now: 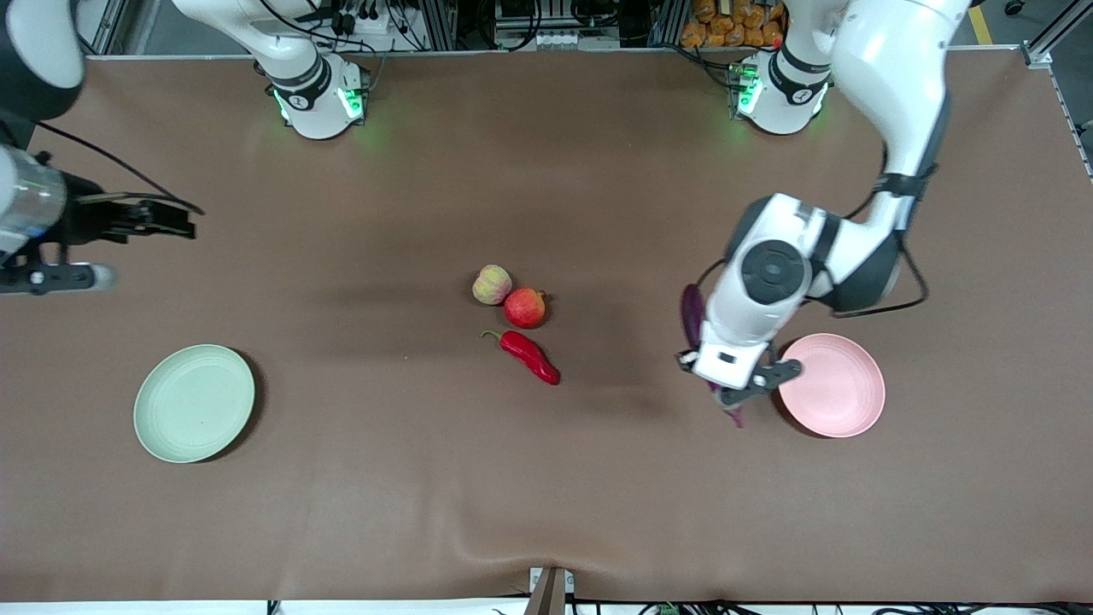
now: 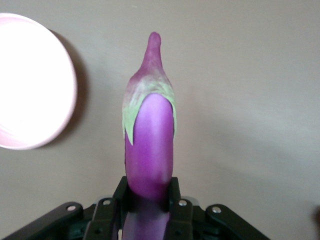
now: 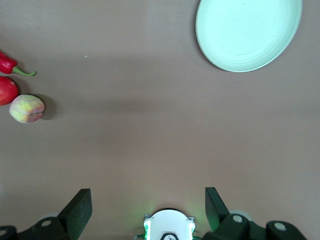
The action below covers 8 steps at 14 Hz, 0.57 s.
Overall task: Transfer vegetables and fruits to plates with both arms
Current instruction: 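Carry the eggplant with the left gripper while the right gripper reaches out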
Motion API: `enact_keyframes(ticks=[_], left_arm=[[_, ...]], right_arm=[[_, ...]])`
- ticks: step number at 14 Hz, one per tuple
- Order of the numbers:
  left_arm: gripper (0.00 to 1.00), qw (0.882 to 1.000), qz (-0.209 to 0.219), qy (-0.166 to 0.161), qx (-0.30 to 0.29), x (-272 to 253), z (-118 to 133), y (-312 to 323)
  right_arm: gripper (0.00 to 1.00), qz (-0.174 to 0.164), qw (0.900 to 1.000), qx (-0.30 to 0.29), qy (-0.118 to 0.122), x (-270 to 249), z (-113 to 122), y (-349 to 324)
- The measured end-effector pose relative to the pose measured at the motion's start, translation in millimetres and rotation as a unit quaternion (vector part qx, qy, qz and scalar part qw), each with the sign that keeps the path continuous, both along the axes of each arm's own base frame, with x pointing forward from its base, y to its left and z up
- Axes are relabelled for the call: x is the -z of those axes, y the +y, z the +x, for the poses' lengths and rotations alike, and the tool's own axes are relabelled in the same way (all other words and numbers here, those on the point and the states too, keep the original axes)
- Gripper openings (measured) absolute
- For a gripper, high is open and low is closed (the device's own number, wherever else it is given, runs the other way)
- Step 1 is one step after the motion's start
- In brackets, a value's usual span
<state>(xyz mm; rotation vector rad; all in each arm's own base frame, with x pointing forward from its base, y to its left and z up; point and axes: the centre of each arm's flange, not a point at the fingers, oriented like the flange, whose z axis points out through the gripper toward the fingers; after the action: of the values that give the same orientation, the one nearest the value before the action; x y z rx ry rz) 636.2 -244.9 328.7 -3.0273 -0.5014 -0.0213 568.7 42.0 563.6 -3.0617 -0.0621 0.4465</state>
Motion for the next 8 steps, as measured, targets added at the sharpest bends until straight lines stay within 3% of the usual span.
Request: enact_keyframes(ticks=[3,8], left_arm=[[0.34,0.999,0.009,0.032,0.041,7.2,14.7,86.7],[0.34,0.993,-0.001,0.077,0.093,36.1,10.5,221.9]], right_arm=[[1.00,0.018,0.999,0.021,0.033,35.8,9.1,53.7],[1.00,0.019,0.997,0.007,0.075,109.1,19.3,126.8]])
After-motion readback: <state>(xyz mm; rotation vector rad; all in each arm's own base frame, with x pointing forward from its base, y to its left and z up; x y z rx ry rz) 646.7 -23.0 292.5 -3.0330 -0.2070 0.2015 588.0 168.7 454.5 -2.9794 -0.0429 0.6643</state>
